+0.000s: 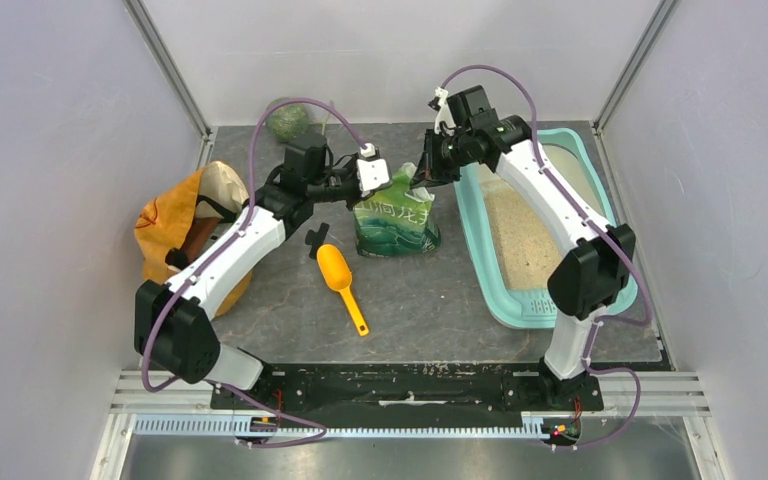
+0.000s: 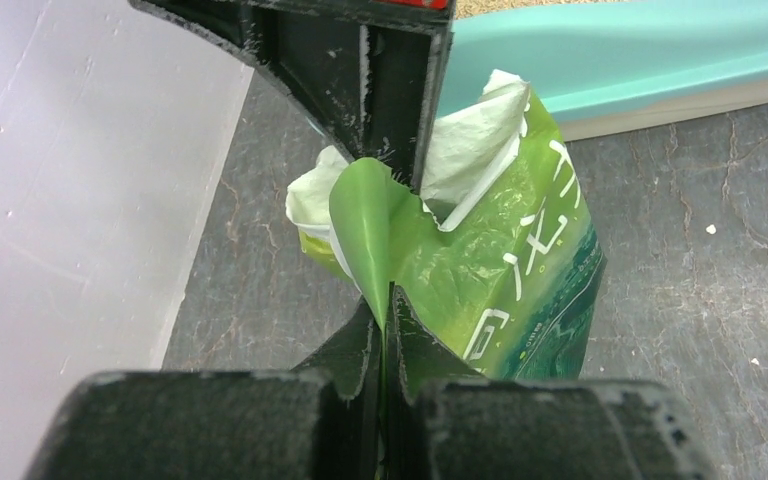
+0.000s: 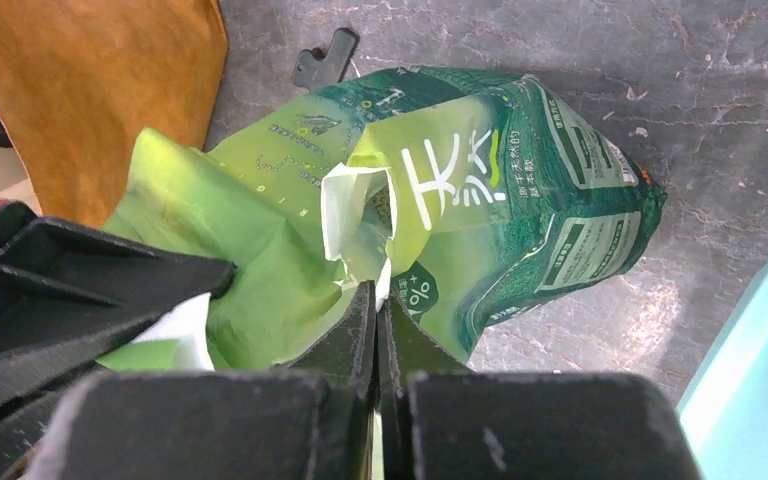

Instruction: Fill the litter box with clean litter

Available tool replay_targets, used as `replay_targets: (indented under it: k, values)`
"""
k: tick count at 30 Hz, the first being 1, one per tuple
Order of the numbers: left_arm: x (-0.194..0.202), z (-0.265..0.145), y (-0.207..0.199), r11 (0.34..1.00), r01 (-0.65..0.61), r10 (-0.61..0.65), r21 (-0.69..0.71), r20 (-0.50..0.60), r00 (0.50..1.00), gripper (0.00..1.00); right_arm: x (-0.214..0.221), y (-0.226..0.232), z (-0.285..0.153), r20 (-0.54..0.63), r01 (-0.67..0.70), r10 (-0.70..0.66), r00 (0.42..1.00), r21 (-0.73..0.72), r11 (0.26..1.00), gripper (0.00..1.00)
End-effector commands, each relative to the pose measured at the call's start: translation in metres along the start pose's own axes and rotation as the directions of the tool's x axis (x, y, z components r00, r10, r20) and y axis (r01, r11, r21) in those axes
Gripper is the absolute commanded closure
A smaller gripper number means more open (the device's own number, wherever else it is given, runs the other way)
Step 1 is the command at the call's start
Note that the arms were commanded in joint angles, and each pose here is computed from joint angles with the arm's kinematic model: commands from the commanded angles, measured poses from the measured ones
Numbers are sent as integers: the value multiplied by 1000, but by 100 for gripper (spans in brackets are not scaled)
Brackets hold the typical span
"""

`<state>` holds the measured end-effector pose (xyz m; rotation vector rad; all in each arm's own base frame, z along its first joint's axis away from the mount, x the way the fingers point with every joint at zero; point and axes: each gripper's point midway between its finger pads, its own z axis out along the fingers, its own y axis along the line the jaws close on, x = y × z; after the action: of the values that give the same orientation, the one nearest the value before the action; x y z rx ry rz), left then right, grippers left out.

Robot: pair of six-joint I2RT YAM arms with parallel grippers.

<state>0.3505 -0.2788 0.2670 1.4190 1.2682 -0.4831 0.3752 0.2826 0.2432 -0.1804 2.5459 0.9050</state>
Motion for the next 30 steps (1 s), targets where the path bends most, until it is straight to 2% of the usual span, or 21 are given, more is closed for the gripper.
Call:
replay_targets:
  k: [1, 5, 9, 11, 13, 16, 19, 22, 25, 30]
  values:
    - [-32, 0, -9, 995, -86, 81, 42, 119, 990, 98, -25, 52, -36, 200, 157, -120, 972, -181, 971, 100]
    - [19, 6, -45, 991, -44, 41, 129, 26, 999, 98, 10, 11, 3, 46, 95, -91, 995, -98, 991, 100]
    - [18, 0, -50, 990, -11, 11, 140, 3, 1000, 96, 7, 10, -2, 67, 124, -118, 991, -83, 989, 100]
    - [11, -3, -43, 994, -9, 9, 113, 0, 1000, 81, -2, 19, -9, 96, 142, -133, 986, -95, 985, 100]
    - [1, -8, -34, 997, -6, 5, 81, 3, 1000, 63, -8, 27, -16, 115, 154, -141, 983, -108, 982, 87]
    - [-14, -16, -22, 999, -8, 8, 31, 11, 1000, 47, -13, 29, -22, 137, 169, -155, 978, -100, 981, 74]
    - [-24, -26, -11, 1000, -26, 26, -16, 12, 1000, 38, -12, 26, -27, 147, 178, -166, 975, -76, 981, 62]
    - [-31, -38, -1, 998, -25, 25, -59, 11, 1000, 25, -11, 23, -30, 149, 191, -181, 972, -56, 980, 59]
    - [-34, -51, 7, 995, -23, 24, -96, 10, 1000, 20, -11, 18, -31, 150, 197, -190, 970, -31, 980, 56]
    - [-42, -82, 18, 983, -4, 7, -182, 14, 1000, 18, -16, 5, -35, 168, 189, -194, 967, 46, 981, 46]
